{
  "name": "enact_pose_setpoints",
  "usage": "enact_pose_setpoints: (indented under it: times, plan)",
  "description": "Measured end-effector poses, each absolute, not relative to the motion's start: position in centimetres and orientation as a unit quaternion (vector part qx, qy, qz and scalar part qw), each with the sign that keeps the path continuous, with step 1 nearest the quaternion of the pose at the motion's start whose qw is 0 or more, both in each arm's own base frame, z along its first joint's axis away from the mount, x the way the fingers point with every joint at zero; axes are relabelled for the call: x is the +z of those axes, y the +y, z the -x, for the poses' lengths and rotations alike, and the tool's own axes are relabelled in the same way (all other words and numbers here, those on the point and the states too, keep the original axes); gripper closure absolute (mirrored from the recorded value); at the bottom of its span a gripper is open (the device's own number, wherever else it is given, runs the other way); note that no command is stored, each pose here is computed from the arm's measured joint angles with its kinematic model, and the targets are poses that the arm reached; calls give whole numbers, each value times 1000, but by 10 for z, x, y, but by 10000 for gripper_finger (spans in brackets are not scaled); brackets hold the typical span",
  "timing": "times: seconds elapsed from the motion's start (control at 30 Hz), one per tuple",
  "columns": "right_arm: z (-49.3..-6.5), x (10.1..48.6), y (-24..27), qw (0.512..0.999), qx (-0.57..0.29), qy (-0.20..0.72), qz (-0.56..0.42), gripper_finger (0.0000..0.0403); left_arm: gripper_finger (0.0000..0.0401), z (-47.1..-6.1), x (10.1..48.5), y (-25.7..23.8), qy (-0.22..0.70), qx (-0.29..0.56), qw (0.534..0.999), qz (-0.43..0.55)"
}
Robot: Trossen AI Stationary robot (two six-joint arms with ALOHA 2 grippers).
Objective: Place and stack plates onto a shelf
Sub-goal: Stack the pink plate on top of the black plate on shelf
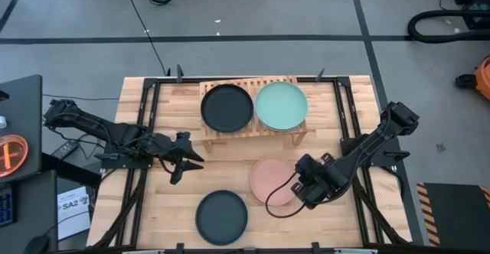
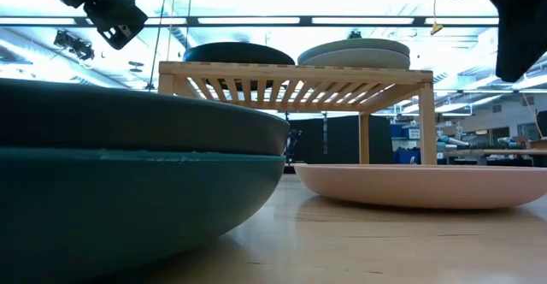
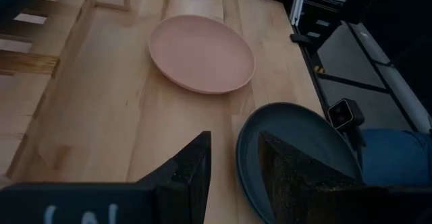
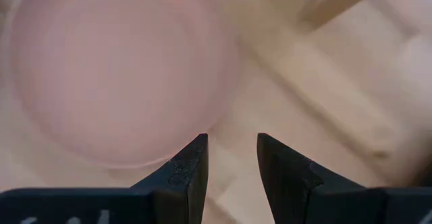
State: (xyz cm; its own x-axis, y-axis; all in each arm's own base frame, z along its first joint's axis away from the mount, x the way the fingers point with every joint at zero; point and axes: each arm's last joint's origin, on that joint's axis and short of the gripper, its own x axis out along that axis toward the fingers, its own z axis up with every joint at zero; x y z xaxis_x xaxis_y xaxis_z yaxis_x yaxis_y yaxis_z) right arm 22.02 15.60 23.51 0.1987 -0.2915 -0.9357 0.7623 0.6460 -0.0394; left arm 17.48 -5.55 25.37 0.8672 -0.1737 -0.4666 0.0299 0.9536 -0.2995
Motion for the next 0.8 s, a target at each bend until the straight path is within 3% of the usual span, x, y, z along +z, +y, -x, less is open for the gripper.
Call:
enact_pose_setpoints:
  times: [0.13,0.27,0.53,0.8]
  plan:
    - [-211,244,140,730,-394,526,-187,275,273,-175,254,-55,251,-54,957,134]
    - [-200,241,122,733,-396,513,-209,282,273,-175,254,-55,251,-53,958,130]
    - [-175,184,96,763,-272,425,-404,291,273,-175,254,-55,251,-53,958,131]
    - [-165,151,89,795,-207,350,-450,291,273,-175,254,-55,251,-51,957,138]
